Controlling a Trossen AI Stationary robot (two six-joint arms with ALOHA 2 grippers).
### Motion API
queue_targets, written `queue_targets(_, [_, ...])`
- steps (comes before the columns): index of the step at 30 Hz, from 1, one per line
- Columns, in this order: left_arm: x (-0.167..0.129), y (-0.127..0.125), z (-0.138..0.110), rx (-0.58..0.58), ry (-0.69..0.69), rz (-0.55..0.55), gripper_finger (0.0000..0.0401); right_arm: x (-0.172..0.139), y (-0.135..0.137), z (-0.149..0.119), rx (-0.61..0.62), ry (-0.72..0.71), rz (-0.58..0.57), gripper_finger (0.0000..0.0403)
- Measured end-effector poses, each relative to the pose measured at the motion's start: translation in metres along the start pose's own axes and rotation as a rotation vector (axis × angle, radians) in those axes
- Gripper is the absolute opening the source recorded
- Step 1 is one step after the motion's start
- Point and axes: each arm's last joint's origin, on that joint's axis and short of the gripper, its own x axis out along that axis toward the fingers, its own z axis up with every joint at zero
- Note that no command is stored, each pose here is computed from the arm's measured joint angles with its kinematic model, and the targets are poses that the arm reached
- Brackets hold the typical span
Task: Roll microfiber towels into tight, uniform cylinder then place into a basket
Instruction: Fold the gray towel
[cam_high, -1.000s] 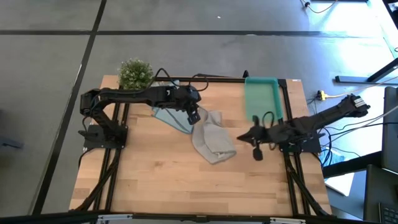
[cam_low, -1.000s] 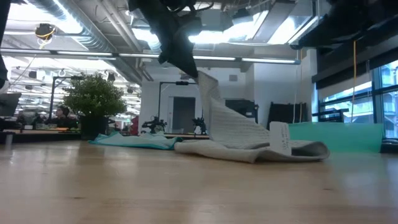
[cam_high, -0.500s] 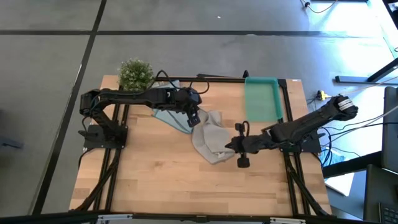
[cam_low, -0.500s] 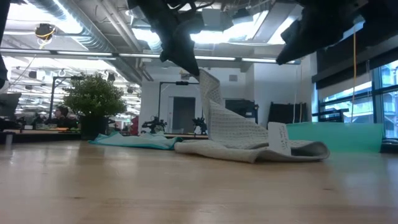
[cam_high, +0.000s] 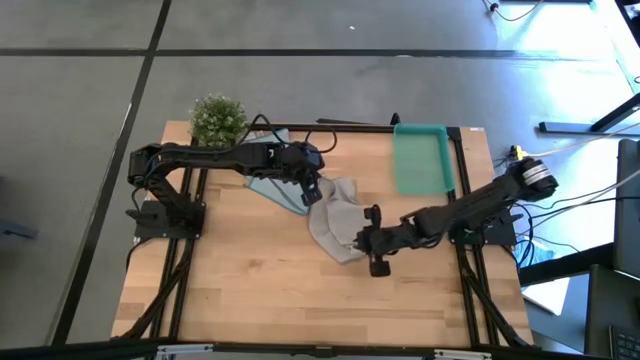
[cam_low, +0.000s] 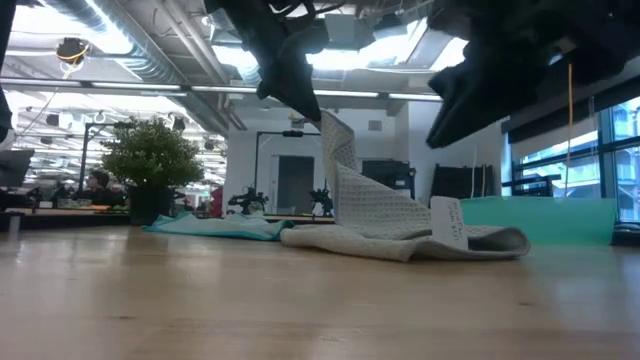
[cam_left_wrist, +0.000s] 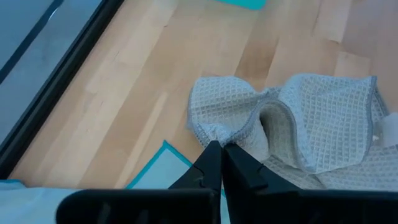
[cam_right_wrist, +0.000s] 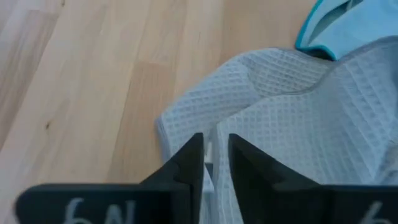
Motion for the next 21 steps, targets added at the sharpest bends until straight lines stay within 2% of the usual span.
queue_targets(6, [0.000,0.000,0.000,0.006,0.000,0.000,0.0000,0.039,0.000,-0.001,0.005,-0.031,-0.022,0.0138])
queue_targets(10, [0.000,0.000,0.000,0.007,0.000,0.000,0.0000,0.060,0.001,-0.012,0.008,0.026,-0.035,0.0157])
queue_targets(21, [0.000,0.000,0.000,0.007,0.000,0.000,0.0000,0.066,0.002,-0.018,-0.037,0.066,-0.057,0.0161])
